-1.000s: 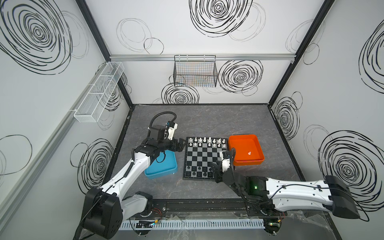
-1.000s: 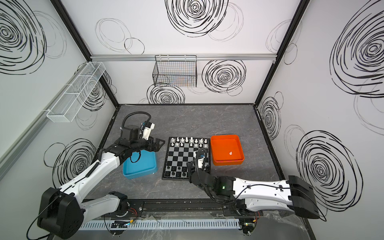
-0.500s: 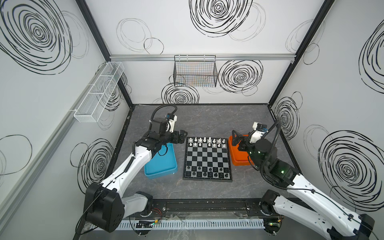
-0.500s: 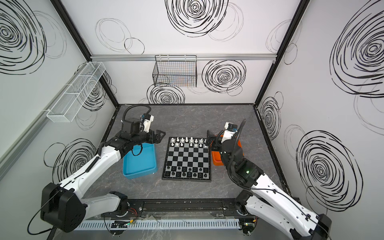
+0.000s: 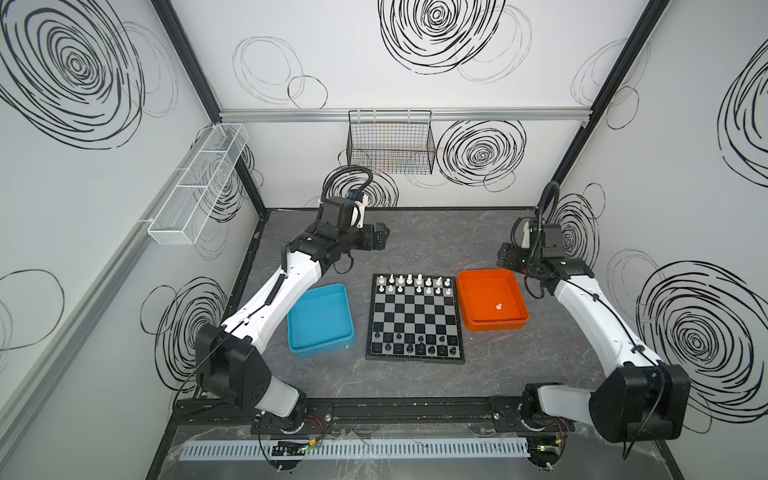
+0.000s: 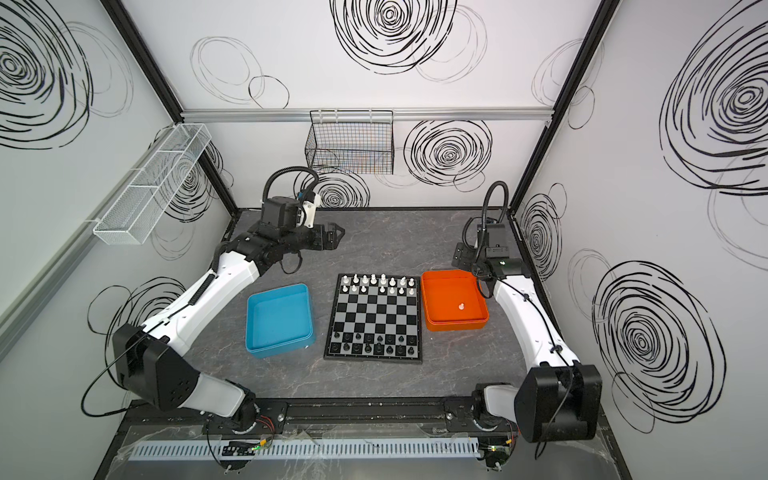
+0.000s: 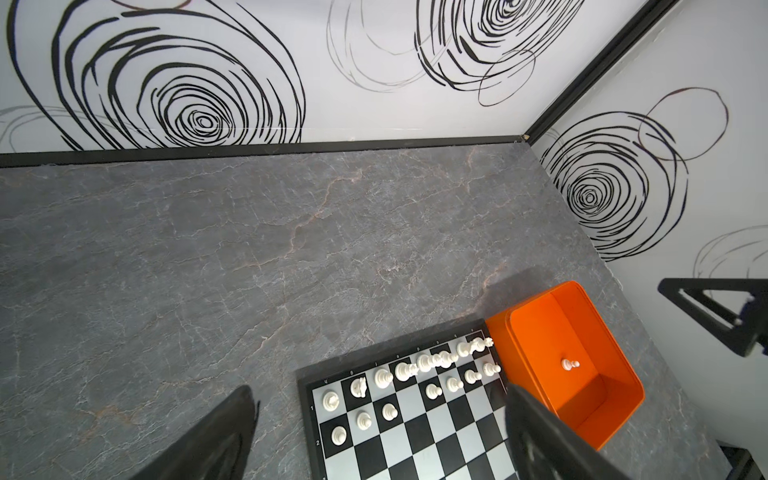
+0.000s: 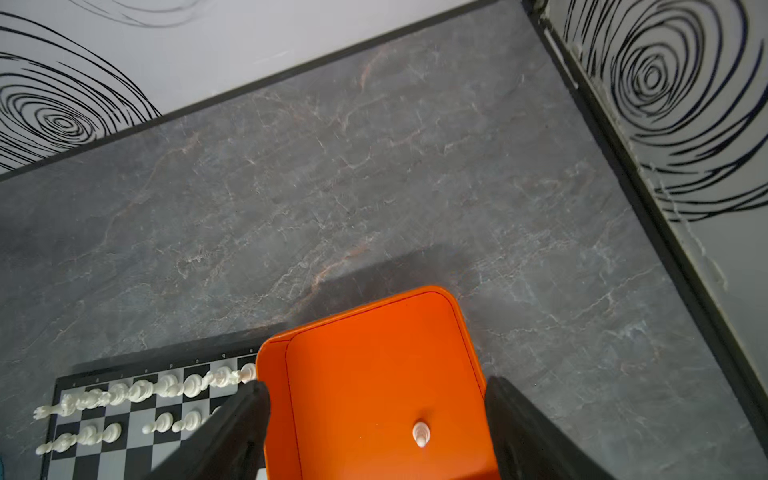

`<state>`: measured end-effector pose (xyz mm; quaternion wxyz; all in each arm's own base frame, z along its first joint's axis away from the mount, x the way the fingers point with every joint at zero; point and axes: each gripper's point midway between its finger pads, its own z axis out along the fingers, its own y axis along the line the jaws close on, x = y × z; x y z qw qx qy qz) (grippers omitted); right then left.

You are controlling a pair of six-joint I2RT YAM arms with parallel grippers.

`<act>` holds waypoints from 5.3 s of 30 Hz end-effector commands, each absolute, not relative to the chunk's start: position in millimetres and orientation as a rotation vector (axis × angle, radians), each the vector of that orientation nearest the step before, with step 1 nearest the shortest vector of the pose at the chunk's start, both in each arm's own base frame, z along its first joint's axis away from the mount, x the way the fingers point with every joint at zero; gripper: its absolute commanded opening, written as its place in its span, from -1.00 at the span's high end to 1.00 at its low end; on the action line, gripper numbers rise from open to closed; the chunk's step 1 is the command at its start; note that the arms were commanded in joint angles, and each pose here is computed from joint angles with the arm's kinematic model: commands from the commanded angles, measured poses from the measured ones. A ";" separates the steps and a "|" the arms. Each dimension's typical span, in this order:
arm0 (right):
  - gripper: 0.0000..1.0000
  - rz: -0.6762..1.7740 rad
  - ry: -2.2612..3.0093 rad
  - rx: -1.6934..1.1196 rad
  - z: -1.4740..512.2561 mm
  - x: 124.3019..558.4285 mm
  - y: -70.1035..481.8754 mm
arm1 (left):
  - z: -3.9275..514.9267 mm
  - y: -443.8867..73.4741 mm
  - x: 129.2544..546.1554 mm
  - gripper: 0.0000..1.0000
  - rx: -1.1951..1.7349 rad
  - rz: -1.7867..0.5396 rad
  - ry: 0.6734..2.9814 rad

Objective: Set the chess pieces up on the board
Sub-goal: 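Raise the right gripper over the orange tray's white pawn while the left gripper draws back, then lower the right gripper into the orange tray and close on the white pawn, then lift the white pawn with the right gripper and carry it over the board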

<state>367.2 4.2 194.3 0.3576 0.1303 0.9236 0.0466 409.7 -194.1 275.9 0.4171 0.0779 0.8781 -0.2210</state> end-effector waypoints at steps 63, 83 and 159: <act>0.37 0.066 2.937 0.418 23.0 308.8 6.3 | 205.4 -198.6 396.0 -0.92 0.243 -0.629 2.372; 0.57 0.058 2.946 0.413 20.7 307.9 6.5 | 206.0 -200.8 395.8 -0.92 0.241 -0.647 2.372; 0.79 0.267 2.843 -0.432 66.3 365.9 301.1 | 173.2 -38.5 366.3 -0.92 -0.297 -0.558 2.432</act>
